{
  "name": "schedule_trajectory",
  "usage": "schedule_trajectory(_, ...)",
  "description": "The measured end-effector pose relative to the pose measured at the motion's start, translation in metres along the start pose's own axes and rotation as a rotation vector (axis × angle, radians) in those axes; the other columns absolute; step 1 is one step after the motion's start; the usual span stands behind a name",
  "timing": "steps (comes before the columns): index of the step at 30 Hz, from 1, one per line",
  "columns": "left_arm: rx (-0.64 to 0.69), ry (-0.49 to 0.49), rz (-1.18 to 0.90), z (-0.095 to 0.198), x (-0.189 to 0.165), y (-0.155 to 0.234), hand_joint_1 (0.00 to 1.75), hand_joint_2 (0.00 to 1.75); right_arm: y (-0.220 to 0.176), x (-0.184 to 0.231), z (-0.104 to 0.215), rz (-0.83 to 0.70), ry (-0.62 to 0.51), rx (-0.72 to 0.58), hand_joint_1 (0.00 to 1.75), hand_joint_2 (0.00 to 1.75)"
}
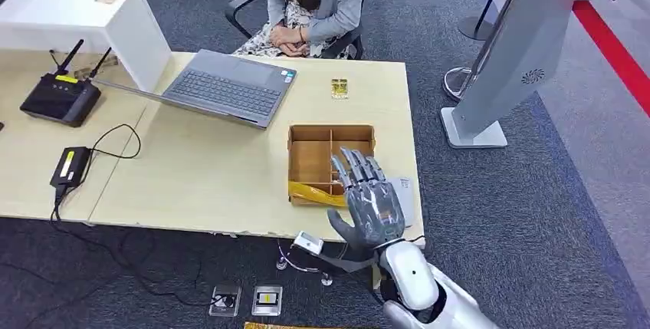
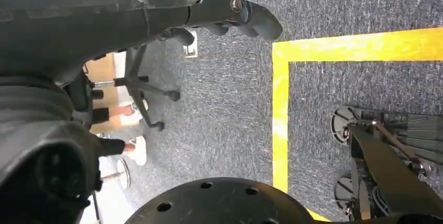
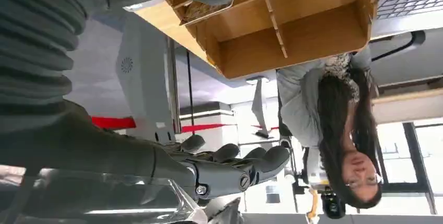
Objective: Pass the card to the sensor for recognition and then transmit it.
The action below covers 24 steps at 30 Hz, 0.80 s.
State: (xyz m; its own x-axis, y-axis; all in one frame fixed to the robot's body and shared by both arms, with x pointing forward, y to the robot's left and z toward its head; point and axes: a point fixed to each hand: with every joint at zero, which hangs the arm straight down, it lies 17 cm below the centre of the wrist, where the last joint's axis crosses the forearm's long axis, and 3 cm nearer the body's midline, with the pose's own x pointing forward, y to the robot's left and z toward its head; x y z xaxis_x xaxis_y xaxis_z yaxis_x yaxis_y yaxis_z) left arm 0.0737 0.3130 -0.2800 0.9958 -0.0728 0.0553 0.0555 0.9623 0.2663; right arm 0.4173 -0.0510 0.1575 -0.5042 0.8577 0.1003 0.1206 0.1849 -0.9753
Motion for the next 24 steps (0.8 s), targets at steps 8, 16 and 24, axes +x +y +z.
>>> schedule_trajectory(8, -0.009, 0.000, -0.009, 0.001, 0.000, -0.003, 0.00, 0.00, 0.016, 0.008, -0.003, 0.028, -0.002, 0.041, 0.00, 1.75)
schedule_trajectory(16, -0.016, -0.002, -0.017, 0.001, 0.000, -0.004, 0.00, 0.00, 0.025, 0.011, -0.008, 0.042, 0.005, 0.062, 0.00, 1.75)
schedule_trajectory(24, -0.030, -0.006, -0.030, 0.001, 0.001, -0.007, 0.00, 0.00, 0.033, 0.013, -0.019, 0.039, 0.019, 0.097, 0.00, 1.75)
